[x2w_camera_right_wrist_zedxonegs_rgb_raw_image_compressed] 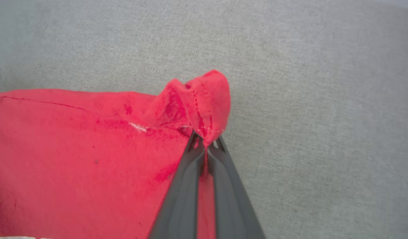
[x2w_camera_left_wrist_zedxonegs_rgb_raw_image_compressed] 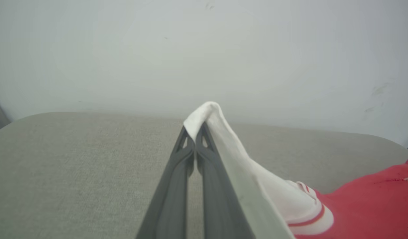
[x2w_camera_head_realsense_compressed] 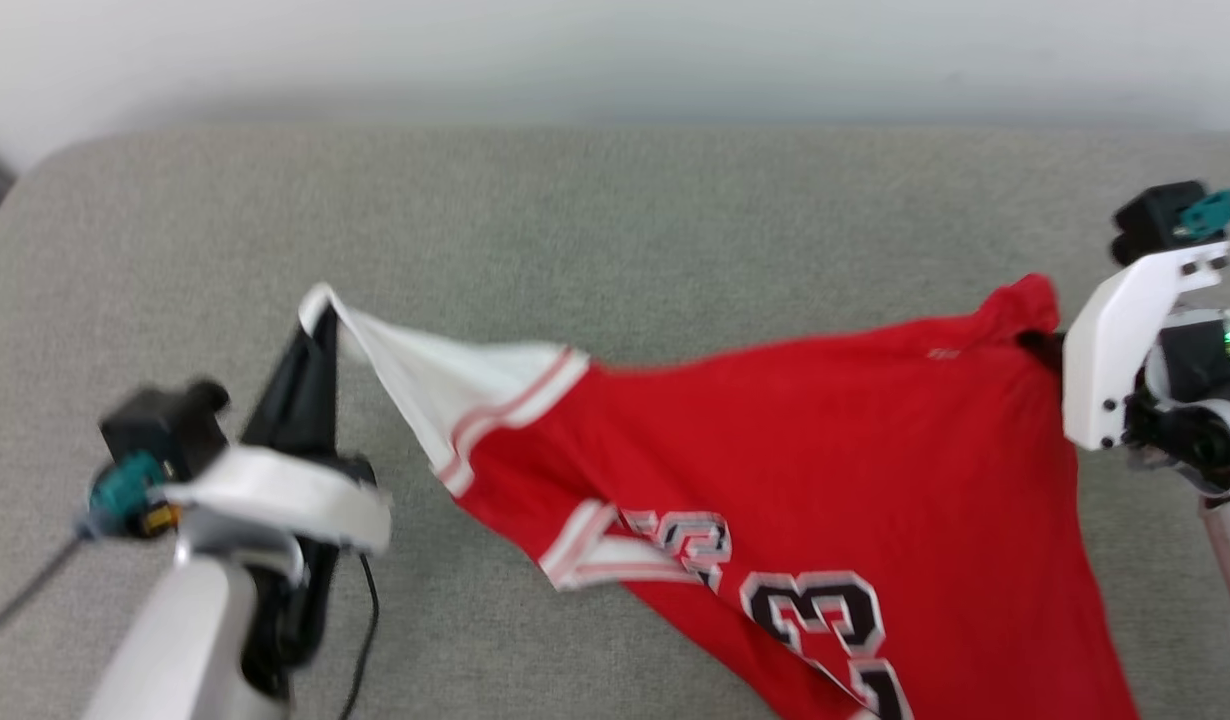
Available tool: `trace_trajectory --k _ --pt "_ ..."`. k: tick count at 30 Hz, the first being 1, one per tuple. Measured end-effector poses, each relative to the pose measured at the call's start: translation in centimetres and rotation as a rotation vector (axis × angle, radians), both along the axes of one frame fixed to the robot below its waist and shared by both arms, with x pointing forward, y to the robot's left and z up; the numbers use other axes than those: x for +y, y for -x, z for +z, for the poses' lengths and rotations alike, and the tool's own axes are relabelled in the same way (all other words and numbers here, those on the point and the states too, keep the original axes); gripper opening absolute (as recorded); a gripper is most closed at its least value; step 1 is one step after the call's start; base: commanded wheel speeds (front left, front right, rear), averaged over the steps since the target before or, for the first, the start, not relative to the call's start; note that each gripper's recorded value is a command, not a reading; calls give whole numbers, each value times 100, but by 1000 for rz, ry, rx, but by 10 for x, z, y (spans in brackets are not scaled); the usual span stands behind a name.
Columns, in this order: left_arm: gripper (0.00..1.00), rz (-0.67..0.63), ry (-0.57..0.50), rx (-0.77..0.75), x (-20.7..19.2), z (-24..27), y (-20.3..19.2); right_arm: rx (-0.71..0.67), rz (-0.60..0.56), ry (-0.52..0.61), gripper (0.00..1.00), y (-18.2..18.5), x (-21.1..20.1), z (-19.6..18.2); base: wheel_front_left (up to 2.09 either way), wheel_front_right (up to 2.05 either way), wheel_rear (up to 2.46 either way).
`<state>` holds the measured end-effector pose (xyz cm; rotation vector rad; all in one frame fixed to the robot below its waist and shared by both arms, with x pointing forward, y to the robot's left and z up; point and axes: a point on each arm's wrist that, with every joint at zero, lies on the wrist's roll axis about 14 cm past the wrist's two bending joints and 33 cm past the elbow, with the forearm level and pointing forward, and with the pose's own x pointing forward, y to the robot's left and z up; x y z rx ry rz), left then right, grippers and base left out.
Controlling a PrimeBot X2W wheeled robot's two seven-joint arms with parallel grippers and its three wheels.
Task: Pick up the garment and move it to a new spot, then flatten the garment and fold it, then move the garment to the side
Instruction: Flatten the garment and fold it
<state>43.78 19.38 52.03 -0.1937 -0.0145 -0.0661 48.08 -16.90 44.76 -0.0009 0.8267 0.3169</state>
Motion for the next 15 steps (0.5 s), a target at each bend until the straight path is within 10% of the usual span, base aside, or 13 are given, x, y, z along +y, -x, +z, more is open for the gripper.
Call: trace_trajectory --k 15 --pt "0 -49 -99 -239 -8 133 -77 -438 -125 21 0 -26 -38 124 0 0 0"
